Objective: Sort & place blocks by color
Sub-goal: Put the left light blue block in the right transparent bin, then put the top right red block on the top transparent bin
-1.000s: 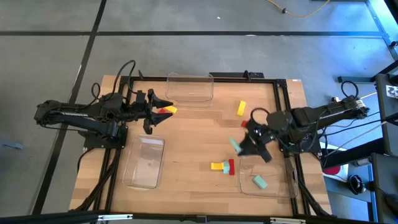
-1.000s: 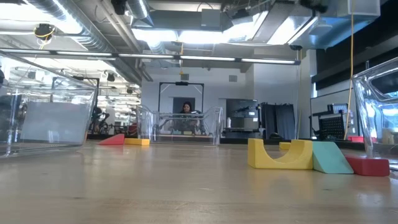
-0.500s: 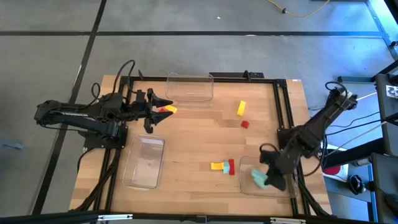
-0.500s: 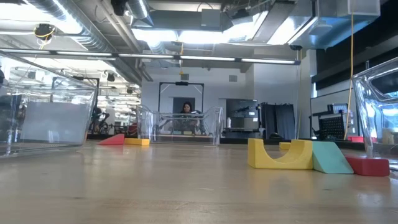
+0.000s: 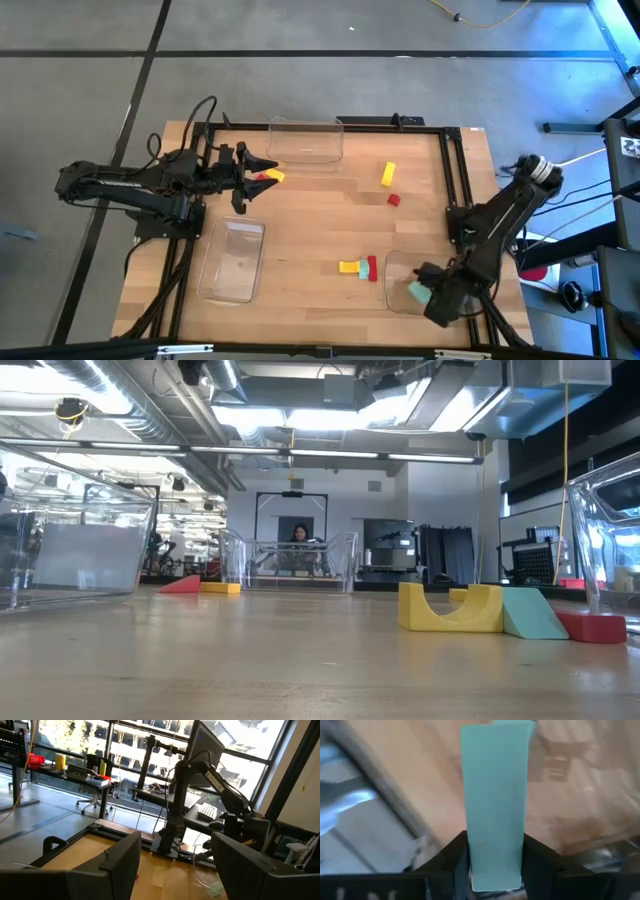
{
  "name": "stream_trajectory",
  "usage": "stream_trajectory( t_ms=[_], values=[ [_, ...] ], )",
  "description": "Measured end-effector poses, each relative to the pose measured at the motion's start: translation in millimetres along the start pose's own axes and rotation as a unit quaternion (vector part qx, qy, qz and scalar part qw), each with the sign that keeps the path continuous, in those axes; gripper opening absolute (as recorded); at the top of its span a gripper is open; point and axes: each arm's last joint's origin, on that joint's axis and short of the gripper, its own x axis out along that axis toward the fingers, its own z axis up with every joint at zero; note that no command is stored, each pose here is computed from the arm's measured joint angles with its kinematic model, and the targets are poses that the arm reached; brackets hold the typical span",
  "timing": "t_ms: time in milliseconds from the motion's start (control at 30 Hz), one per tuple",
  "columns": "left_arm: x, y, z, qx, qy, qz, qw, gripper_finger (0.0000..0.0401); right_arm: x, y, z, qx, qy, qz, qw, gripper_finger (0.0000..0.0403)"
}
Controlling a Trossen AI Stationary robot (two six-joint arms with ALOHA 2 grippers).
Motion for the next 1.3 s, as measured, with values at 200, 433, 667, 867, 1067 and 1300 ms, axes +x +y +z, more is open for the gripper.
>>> stream_trajectory(
  t_ms=[200,433,667,867,1067,1300],
  values=[
    [0.0,0.3,0.1,0.000,-0.001,0.004,1.000,0.0231,20.9,0.9,3.3,0.023,-0.002,-0.059,0.998,0.0135],
    [0.0,0.2,0.1,0.000,-0.001,0.004,1.000,0.0231,26.7,1.5,4.8,0.015,-0.011,-0.072,0.997,0.0135],
    [0.0,0.2,0.1,0.000,-0.001,0.004,1.000,0.0231,26.1,0.7,5.4,-0.018,-0.011,-0.075,0.997,0.0135],
    [0.0,0.3,0.2,0.000,-0.002,0.004,1.000,0.0231,25.9,0.5,5.5,-0.031,-0.008,-0.075,0.997,0.0170],
    [0.0,0.2,0.2,0.000,-0.002,0.004,1.000,0.0231,25.3,0.2,5.2,-0.036,-0.002,-0.075,0.997,0.0305],
    [0.0,0.2,0.3,0.000,-0.002,0.004,1.000,0.0231,4.1,-4.2,1.1,-0.071,0.012,-0.034,0.997,0.0326]
  ],
)
